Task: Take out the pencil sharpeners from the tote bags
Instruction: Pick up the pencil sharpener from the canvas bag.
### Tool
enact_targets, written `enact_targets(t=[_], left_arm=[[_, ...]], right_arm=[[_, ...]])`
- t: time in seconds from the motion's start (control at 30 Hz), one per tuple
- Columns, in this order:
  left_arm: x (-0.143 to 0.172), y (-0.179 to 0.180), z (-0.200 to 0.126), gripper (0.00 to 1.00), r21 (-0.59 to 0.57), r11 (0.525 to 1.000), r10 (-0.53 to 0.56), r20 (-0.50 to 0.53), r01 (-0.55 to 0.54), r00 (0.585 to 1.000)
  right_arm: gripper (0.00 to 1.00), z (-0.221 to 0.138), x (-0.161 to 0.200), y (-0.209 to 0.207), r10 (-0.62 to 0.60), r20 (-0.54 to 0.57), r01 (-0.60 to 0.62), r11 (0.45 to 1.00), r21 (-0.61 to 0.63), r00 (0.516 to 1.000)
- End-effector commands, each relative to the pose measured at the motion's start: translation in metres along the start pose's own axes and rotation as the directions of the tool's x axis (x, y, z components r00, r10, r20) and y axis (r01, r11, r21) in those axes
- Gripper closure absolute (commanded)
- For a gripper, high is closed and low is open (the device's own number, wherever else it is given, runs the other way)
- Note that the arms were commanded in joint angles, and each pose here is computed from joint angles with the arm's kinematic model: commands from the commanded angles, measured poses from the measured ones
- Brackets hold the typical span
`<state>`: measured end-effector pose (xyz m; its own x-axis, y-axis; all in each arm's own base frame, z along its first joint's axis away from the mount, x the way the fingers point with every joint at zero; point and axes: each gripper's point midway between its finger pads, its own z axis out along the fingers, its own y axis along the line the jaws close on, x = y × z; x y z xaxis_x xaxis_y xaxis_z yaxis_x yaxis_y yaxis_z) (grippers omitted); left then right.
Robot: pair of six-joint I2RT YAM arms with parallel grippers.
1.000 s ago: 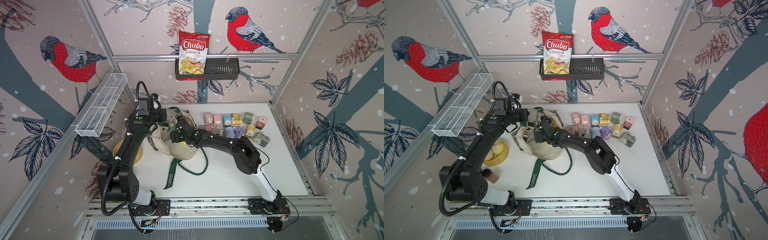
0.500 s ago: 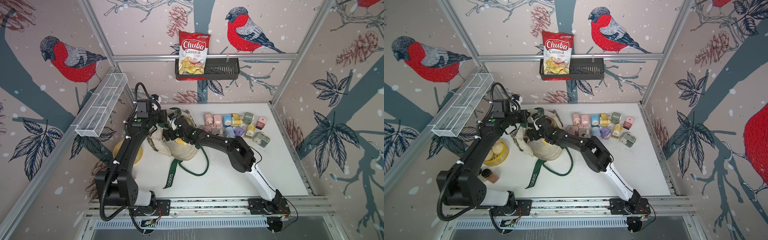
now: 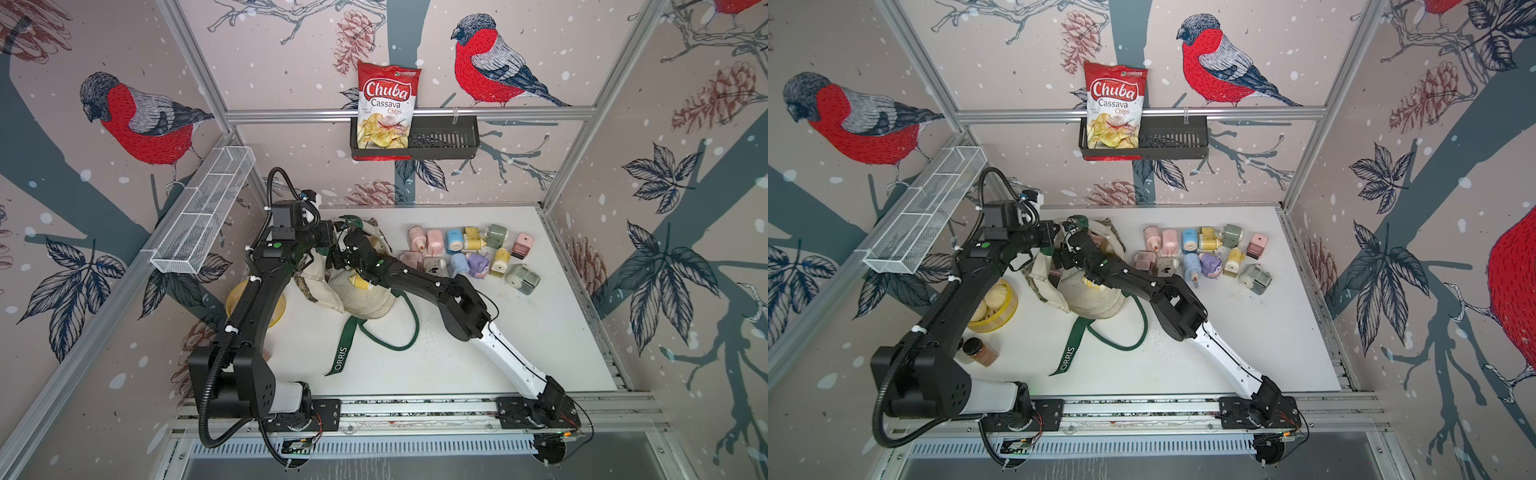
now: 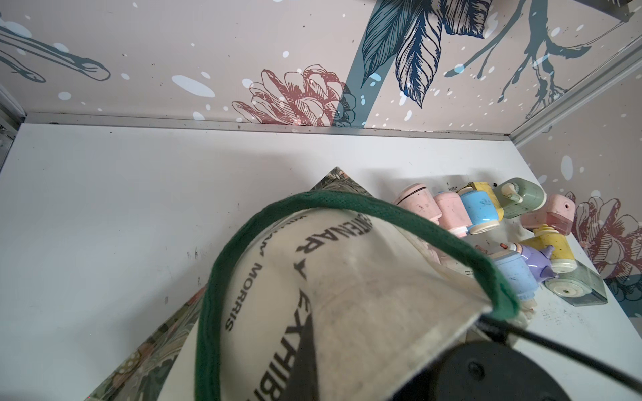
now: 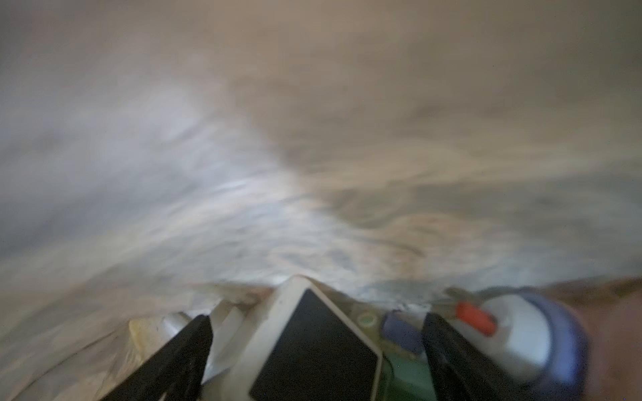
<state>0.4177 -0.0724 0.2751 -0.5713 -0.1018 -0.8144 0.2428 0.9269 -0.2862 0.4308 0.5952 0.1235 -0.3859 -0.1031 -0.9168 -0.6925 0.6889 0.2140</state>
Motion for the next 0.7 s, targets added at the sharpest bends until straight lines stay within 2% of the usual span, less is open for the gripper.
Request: enact_targets(t=[0.0, 0.1, 0.27, 0.47, 0.53, 0.67], left_arm=[[-0.038, -0.019, -0.013, 1.00, 0.068, 0.996, 0.051, 0.149, -0.062, 0.988], [-0.038, -0.018, -0.013, 1.00, 0.064, 0.996, 0.048, 0.148, -0.058, 0.988], [-0.038, -0.014, -0.012, 1.00, 0.044, 0.998, 0.041, 0.144, -0.048, 0.989], [-0.037, -0.012, -0.010, 1.00, 0.037, 0.998, 0.041, 0.139, -0.046, 0.989], [-0.037, -0.012, -0.010, 1.00, 0.038, 0.998, 0.040, 0.139, -0.046, 0.989], [-0.036, -0.011, -0.009, 1.00, 0.037, 0.998, 0.039, 0.135, -0.044, 0.990]], right_arm=[[0.11, -0.008, 0.032, -0.068, 0.067, -0.112, -0.034, 0.963, 0.269, 0.991], [0.13, -0.025, 0.034, -0.088, 0.088, -0.147, -0.034, 0.942, 0.333, 0.985], [0.16, -0.055, 0.025, -0.096, 0.107, -0.166, -0.046, 0.940, 0.338, 0.980], [0.17, -0.073, 0.016, -0.052, 0.119, -0.209, -0.096, 0.989, 0.116, 0.971], [0.17, -0.077, 0.012, -0.035, 0.117, -0.219, -0.112, 0.993, 0.035, 0.969], [0.16, -0.079, 0.011, -0.015, 0.139, -0.244, -0.155, 0.987, -0.051, 0.960]])
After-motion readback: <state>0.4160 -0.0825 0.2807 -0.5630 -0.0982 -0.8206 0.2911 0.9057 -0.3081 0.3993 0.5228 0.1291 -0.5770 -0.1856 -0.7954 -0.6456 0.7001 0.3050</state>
